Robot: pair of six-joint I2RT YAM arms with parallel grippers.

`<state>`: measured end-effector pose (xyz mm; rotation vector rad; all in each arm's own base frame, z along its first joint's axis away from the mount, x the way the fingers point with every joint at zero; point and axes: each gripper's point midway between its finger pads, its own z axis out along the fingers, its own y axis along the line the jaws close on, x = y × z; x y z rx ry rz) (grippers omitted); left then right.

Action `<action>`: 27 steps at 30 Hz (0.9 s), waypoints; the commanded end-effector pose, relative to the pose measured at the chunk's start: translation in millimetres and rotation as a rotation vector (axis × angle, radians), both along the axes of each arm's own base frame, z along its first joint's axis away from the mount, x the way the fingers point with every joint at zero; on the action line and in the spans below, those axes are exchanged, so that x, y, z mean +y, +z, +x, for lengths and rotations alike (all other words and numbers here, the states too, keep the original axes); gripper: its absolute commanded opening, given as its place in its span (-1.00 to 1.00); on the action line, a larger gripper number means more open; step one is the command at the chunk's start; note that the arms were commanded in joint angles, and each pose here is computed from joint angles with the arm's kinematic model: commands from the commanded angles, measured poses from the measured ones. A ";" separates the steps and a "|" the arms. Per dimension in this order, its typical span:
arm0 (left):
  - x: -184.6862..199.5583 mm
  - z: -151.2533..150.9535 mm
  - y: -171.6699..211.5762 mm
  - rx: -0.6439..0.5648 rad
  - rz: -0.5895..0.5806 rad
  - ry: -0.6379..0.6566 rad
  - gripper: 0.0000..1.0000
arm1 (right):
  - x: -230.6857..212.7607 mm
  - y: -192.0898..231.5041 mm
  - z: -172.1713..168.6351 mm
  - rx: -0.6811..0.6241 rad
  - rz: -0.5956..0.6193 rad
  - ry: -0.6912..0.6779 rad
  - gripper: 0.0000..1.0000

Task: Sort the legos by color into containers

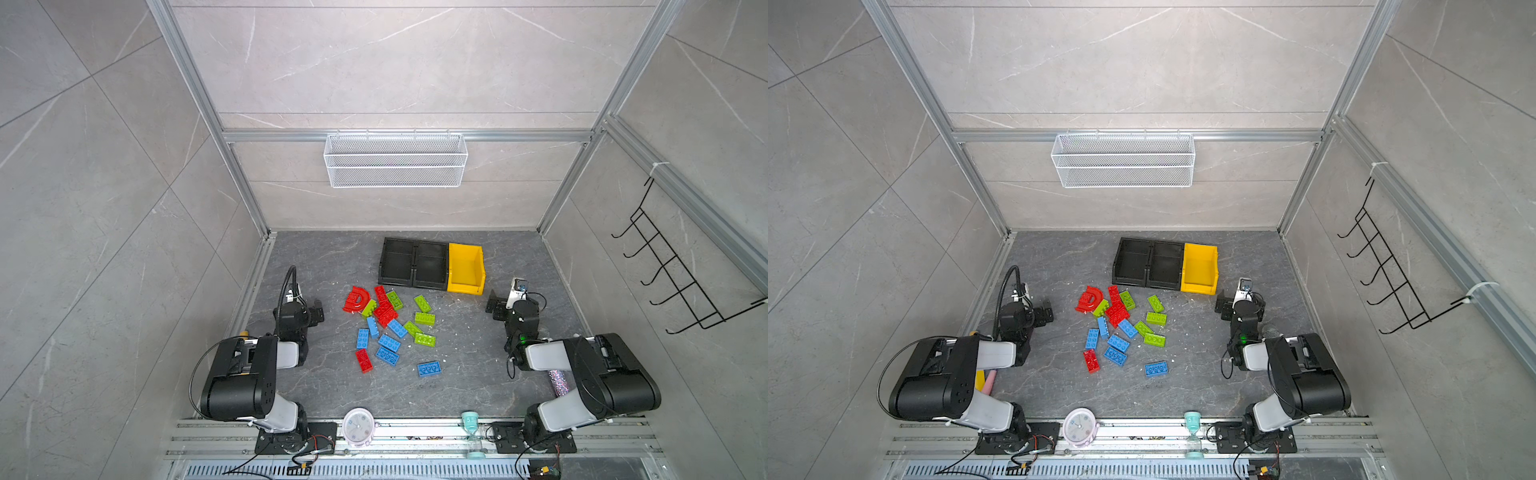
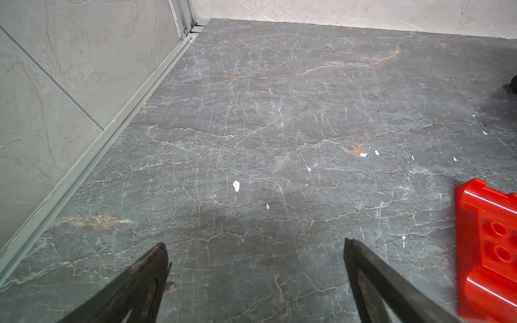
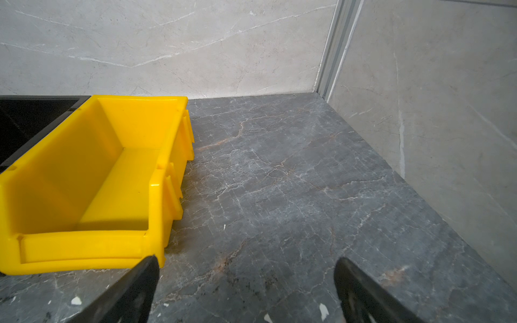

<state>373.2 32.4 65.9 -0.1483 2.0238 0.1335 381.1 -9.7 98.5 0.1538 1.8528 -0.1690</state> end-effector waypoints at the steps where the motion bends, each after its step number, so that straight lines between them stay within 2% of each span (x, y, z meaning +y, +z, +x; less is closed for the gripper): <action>1: -0.7 9.9 19.8 -0.065 0.010 -0.016 1.00 | 0.3 2.3 3.3 -0.004 0.014 0.000 0.99; 3: 0.0 9.3 19.9 -0.067 0.010 -0.013 1.00 | -3.7 9.2 3.7 -0.021 0.006 -0.023 1.00; 5: 0.4 9.0 20.2 -0.068 0.012 -0.011 1.00 | -2.1 5.7 2.4 0.027 0.012 -0.017 0.99; 9: 11.7 8.2 34.2 -0.065 0.013 0.064 1.00 | -2.5 8.3 1.3 0.002 0.004 -0.015 0.93; 15: -4.2 11.1 60.1 -0.011 0.048 -0.004 0.99 | -0.5 11.4 0.4 -0.014 -0.006 -0.013 0.91; 17: -16.2 9.9 87.0 -0.072 -0.002 -0.025 1.00 | 0.1 12.2 0.5 -0.018 -0.007 -0.011 0.90; 19: -42.0 5.8 118.2 -0.152 -0.077 -0.117 1.00 | 1.0 22.0 -1.1 -0.021 -0.036 -0.030 0.91; 21: -70.1 -1.2 136.6 -0.169 -0.080 -0.190 0.99 | 9.8 47.2 0.6 0.019 -0.054 0.004 0.86; 23: -92.1 -8.5 146.3 -0.163 -0.062 -0.232 1.00 | 27.9 84.8 4.8 -0.031 0.018 0.089 0.88; 27: -122.4 -19.7 159.8 -0.139 -0.151 -0.273 1.00 | 66.8 122.3 -0.3 0.135 0.117 0.226 0.85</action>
